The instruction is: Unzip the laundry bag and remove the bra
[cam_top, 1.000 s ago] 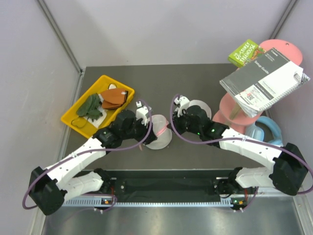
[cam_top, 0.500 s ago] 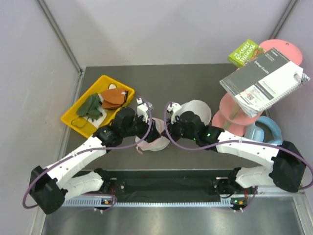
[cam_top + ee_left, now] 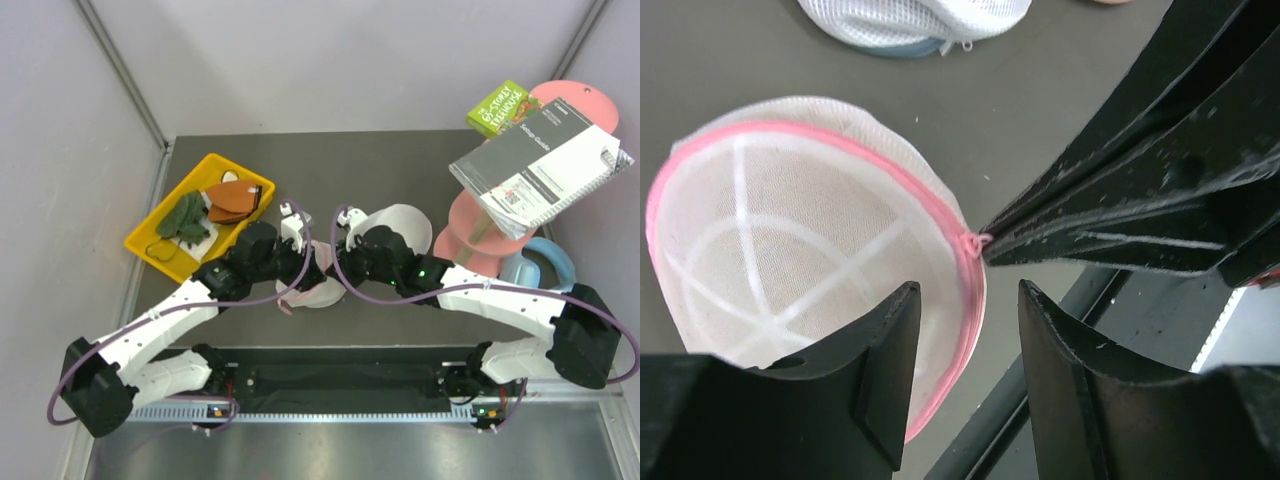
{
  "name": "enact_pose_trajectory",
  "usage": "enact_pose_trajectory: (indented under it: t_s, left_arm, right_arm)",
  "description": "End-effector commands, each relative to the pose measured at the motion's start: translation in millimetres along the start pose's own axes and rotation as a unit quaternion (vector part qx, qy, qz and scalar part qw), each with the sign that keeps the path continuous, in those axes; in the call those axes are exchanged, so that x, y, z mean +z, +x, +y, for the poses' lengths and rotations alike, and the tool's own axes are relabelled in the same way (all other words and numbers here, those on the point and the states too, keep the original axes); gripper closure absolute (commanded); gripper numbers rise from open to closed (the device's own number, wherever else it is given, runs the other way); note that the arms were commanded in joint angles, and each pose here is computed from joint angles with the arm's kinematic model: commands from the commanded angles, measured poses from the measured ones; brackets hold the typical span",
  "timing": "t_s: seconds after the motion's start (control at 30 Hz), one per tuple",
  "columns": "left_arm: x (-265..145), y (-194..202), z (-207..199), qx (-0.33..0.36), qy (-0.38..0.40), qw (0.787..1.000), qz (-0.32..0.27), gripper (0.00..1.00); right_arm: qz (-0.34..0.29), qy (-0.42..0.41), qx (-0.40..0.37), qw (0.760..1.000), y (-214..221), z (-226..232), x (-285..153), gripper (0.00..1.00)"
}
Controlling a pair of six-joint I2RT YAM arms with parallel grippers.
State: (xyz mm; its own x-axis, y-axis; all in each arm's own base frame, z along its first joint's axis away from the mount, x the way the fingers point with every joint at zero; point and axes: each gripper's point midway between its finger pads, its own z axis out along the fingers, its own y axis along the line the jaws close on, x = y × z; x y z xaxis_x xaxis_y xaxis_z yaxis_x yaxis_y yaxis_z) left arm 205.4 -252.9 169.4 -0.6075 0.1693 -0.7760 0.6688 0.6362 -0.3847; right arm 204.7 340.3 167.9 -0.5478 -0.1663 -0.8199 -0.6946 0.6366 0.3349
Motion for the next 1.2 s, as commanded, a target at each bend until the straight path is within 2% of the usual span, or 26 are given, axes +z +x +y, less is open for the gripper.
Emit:
enact_pose_trajectory:
  t_s: [0.0, 0.17, 0.3, 0.33, 0.4, 0.43, 0.53, 0.73, 1.0, 1.17]
  left_arm:
    - [-2.4, -2.3, -4.8, 0.005, 0.014, 1.0, -0.015, 0.52]
    - [1.3, 2.8, -4.3, 0.0, 0.018, 1.0, -0.01, 0.59]
    - [3.9, 3.3, -2.6, 0.0, 0.016, 1.0, -0.011, 0.74]
    - [4.4, 2.5, -2.6, 0.0, 0.017, 1.0, -0.012, 0.81]
    - [5.4, 3.1, -2.1, 0.0, 0.016, 1.0, -0.01, 0.87]
    - [5.4, 3.1, -2.0, 0.001, 0.016, 1.0, -0.01, 0.93]
    - [5.3, 3.5, -1.9, 0.001, 0.016, 1.0, -0.01, 1.0]
    - [4.1, 6.1, -1.7, 0.001, 0.015, 1.0, -0.005, 1.0]
    - [0.1, 7.2, -3.0, 0.004, 0.015, 1.0, -0.002, 1.0]
    - [-4.5, 6.5, -3.3, 0.005, 0.012, 1.0, -0.003, 1.0]
  right_arm:
    - [-0.041, -0.013, 0.002, 0.999, -30.7, 14.9, -1.4, 1.0]
    - [-0.042, -0.015, 0.002, 0.999, -32.1, 16.5, -1.8, 1.0]
    - [-0.042, -0.016, 0.002, 0.999, -32.9, 16.8, -2.7, 1.0]
    - [-0.043, -0.014, 0.003, 0.999, -33.3, 16.0, -3.1, 1.0]
    - [-0.043, -0.014, 0.003, 0.999, -33.4, 16.0, -3.1, 1.0]
    - [-0.041, -0.013, 0.002, 0.999, -31.9, 15.4, -2.6, 1.0]
    - [-0.04, -0.014, 0.002, 0.999, -31.4, 15.9, -2.9, 1.0]
    - [-0.039, 0.002, -0.001, 0.999, -30.6, 6.5, -3.5, 1.0]
    - [-0.056, 0.054, 0.004, 0.997, -44.4, -39.8, -6.4, 1.0]
    - [-0.055, 0.059, 0.003, 0.997, -48.0, -55.3, -5.0, 1.0]
